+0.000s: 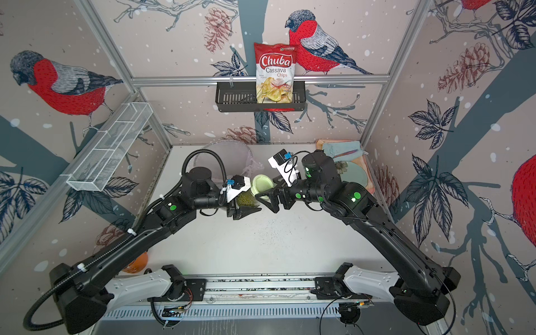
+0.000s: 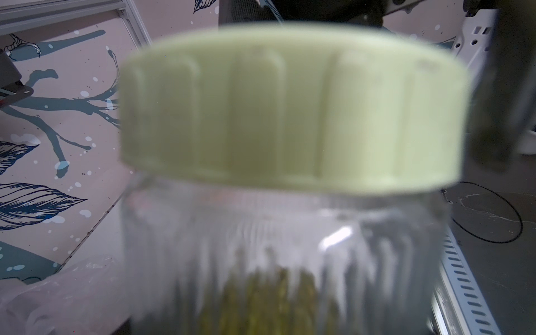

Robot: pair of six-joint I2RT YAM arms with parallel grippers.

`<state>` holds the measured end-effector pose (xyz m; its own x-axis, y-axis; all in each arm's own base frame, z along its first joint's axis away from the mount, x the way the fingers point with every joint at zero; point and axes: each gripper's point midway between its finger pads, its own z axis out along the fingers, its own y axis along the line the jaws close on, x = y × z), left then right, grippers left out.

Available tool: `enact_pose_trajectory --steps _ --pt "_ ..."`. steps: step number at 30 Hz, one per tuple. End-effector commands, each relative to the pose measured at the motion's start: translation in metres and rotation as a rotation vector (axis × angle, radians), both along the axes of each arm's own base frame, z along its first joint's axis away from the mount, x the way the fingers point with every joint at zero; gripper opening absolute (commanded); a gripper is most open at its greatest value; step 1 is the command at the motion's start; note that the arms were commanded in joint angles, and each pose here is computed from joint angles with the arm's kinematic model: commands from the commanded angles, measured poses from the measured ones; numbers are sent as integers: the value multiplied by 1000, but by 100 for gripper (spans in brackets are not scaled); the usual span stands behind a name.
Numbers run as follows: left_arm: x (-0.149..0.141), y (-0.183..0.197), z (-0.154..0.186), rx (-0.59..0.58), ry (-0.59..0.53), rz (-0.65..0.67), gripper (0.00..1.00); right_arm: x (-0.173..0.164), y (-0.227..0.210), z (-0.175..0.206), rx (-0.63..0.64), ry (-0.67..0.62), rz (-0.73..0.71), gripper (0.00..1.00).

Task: Empty moldy mung beans from jars
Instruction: Unscrew the lid from the jar.

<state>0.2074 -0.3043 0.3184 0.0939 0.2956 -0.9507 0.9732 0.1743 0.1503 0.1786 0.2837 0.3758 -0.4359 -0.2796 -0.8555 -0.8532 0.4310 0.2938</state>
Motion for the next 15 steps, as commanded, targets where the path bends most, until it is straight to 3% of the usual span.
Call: enact_pose_trajectory --steps 1,15 --pt "1 -2 30 -80 -81 -12 0 1 -5 -4 -16 4 -27 100" --pt "1 0 33 -82 -98 -2 0 7 -32 -23 -78 38 -142 99"
